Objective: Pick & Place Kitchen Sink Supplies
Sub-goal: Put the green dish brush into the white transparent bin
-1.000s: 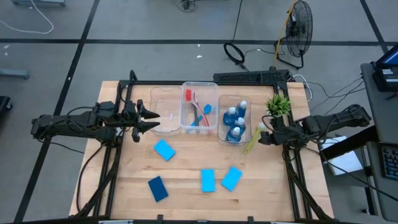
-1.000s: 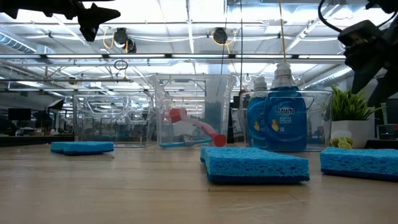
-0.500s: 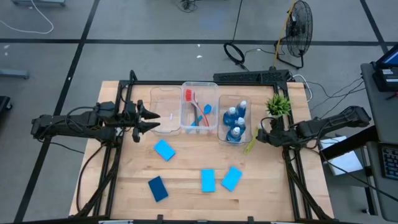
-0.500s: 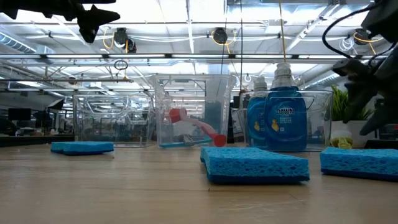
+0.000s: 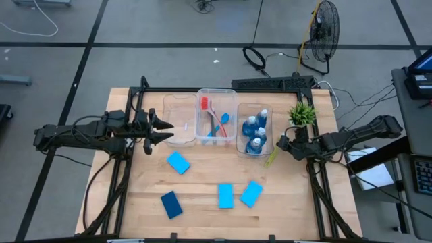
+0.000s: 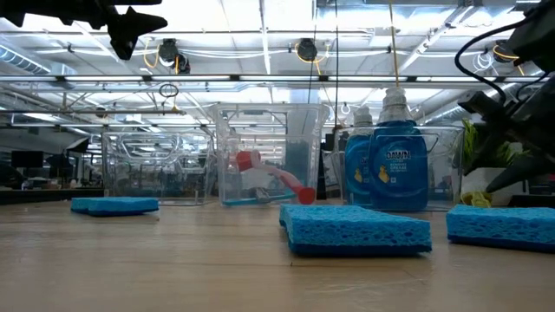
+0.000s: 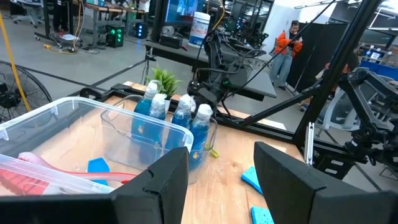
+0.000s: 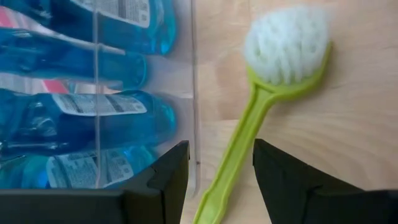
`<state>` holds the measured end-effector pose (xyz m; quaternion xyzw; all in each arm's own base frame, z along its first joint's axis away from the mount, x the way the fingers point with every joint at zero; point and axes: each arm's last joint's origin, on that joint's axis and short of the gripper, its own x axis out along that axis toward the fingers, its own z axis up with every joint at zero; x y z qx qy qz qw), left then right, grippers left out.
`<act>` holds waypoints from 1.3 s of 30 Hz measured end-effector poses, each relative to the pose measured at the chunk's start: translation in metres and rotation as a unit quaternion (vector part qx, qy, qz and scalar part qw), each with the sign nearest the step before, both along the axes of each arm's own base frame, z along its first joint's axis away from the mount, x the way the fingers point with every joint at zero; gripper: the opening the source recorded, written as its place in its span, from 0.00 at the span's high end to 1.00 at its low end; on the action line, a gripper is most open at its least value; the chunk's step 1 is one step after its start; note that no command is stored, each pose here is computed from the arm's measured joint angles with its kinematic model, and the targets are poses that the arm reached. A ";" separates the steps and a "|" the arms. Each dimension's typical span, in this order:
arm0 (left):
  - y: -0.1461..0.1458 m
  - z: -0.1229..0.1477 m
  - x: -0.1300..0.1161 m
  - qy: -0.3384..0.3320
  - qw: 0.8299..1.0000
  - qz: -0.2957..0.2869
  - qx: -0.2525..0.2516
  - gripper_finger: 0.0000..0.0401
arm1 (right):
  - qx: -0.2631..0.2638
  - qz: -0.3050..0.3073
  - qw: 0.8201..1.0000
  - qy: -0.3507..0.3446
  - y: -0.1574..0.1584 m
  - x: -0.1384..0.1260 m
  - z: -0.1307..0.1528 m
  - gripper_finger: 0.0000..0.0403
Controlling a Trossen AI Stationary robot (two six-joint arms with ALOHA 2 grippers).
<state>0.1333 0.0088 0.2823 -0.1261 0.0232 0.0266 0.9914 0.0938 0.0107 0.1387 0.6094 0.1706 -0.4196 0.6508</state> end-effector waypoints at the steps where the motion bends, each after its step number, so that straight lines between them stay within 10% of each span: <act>1: 0.000 0.000 0.000 0.000 1.000 0.000 0.000 0.54 | 0.004 -0.004 1.000 0.002 0.000 -0.001 0.000 0.59; 39: 0.000 0.000 0.000 0.000 1.000 0.000 0.000 0.54 | 0.094 -0.097 0.991 -0.011 0.001 0.009 -0.007 0.59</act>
